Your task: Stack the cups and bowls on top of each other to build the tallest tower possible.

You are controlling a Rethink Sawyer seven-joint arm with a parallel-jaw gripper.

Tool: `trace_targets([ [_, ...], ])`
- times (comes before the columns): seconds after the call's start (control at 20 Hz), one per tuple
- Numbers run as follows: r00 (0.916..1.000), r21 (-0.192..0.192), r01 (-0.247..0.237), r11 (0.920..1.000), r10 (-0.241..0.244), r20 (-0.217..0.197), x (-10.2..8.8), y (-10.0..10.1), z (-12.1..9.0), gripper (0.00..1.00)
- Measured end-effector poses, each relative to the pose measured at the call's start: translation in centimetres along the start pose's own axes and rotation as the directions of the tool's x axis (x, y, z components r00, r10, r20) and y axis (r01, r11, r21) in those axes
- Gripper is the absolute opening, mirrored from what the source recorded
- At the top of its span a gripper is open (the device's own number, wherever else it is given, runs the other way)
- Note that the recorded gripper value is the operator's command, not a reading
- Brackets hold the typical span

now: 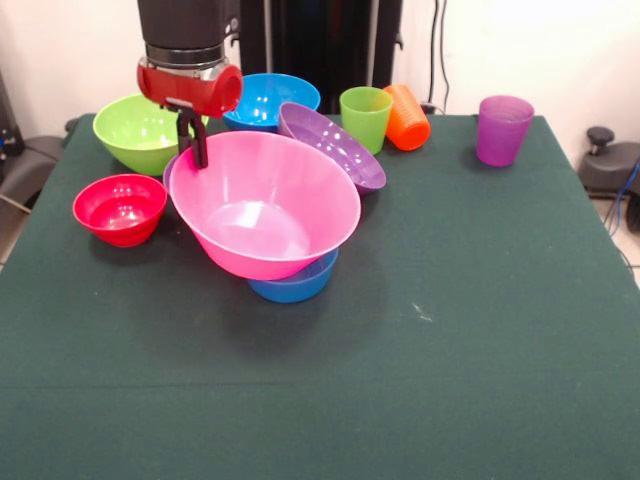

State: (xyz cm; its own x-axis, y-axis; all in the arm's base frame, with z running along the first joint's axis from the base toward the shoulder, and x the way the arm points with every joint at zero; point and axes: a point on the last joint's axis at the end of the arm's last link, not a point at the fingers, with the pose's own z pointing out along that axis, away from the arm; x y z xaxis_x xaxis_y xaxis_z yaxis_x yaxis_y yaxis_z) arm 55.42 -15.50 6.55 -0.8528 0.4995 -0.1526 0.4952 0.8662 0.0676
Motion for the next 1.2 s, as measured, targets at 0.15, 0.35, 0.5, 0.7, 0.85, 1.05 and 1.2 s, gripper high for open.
trace_targets([
  [0.15,0.9998,-0.009,0.004,1.0000,-0.004,0.017,-0.1,0.3,0.0,0.00],
  [0.35,0.9993,-0.021,0.010,0.9997,-0.010,0.036,-0.1,0.8,0.1,0.00],
  [0.5,0.9988,-0.032,0.021,0.9993,-0.019,0.046,0.3,1.5,0.1,0.00],
  [0.7,0.9979,-0.046,0.038,0.9982,-0.035,0.054,0.9,2.9,0.2,0.00],
  [0.85,0.9981,-0.062,0.036,0.9974,-0.032,0.053,1.4,4.0,0.2,0.00],
  [1.05,0.9993,-0.081,0.005,0.9967,-0.002,0.037,1.6,4.7,0.4,0.00],
  [1.2,0.9996,-0.097,-0.025,0.9950,0.026,0.012,2.0,5.1,0.8,0.00],
])
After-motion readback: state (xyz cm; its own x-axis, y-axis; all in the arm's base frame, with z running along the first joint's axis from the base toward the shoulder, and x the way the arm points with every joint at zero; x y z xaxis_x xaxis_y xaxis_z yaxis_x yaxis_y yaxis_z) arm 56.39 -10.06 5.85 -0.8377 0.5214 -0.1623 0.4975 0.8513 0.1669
